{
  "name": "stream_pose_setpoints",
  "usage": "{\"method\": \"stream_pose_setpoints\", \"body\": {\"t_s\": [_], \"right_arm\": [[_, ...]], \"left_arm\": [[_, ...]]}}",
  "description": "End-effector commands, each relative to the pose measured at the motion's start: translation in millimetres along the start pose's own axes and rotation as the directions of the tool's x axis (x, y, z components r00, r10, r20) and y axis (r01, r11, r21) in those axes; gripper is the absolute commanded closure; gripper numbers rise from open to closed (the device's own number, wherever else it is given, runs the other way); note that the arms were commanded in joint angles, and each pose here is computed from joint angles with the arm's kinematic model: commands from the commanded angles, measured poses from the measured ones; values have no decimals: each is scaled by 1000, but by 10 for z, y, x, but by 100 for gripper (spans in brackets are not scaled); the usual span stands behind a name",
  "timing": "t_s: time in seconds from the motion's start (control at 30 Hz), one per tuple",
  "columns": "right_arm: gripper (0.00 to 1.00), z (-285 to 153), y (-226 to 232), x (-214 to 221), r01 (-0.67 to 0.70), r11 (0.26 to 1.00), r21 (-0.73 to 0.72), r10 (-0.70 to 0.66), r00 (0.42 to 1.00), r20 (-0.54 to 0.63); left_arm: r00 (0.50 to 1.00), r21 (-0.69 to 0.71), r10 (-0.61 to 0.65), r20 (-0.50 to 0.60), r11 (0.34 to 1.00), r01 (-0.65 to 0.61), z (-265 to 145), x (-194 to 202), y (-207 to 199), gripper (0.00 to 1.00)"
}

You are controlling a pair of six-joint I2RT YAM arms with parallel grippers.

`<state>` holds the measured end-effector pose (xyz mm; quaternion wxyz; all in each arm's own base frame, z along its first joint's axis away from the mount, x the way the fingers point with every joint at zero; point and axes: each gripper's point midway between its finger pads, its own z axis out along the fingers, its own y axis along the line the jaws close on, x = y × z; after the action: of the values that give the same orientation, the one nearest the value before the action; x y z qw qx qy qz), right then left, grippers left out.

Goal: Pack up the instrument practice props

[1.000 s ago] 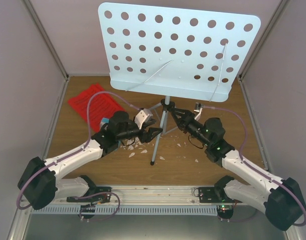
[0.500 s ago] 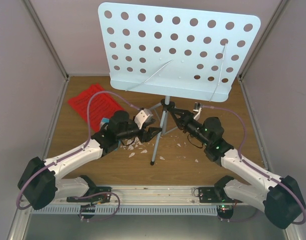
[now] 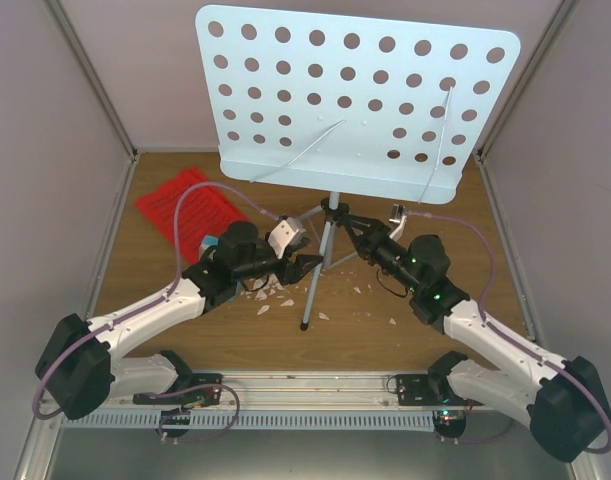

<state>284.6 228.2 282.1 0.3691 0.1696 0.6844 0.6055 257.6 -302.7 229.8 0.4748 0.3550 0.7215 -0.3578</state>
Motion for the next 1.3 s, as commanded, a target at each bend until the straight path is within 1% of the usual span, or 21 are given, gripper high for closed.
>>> {"method": "stream_pose_setpoints", "body": {"t_s": [0.0,0.1,0.23,0.37,0.63,0.77,0.93,1.03,1.07,1.13,1.27], "right_arm": [[59,-87,67,-130,48,999,0,-47,997,67],[64,-97,111,-193,138,990,31,-140,986,86],[66,-34,90,-204,236,967,95,-241,969,51],[66,15,70,-139,253,963,93,-254,967,8],[66,61,25,-81,248,964,92,-247,969,-25],[79,63,48,-94,280,956,88,-279,960,-22],[91,63,32,-116,350,931,103,-350,936,-22],[94,51,-37,-138,433,890,140,-435,900,-20],[94,52,-51,-139,480,865,149,-482,876,-24],[94,54,-79,-132,582,795,171,-585,810,-36],[94,46,-196,-127,761,603,238,-767,636,-92]], "left_arm": [[996,-5,49,69,999,-48,-37,-261,-34,41],[997,-3,48,66,999,-48,-30,-252,-34,41],[997,-1,46,60,999,-46,-20,-238,-32,41],[997,-3,48,62,999,-48,-17,-241,-33,41],[997,-5,55,51,998,-55,8,-212,-45,41],[997,-7,58,48,998,-58,17,-204,-44,41],[997,-8,62,44,998,-61,26,-197,-48,41],[997,-7,62,44,998,-62,28,-196,-51,41],[997,-7,62,44,998,-62,30,-198,-52,41],[997,-8,62,44,998,-62,31,-199,-51,41],[997,-5,63,44,998,-63,25,-202,-61,41]]}}
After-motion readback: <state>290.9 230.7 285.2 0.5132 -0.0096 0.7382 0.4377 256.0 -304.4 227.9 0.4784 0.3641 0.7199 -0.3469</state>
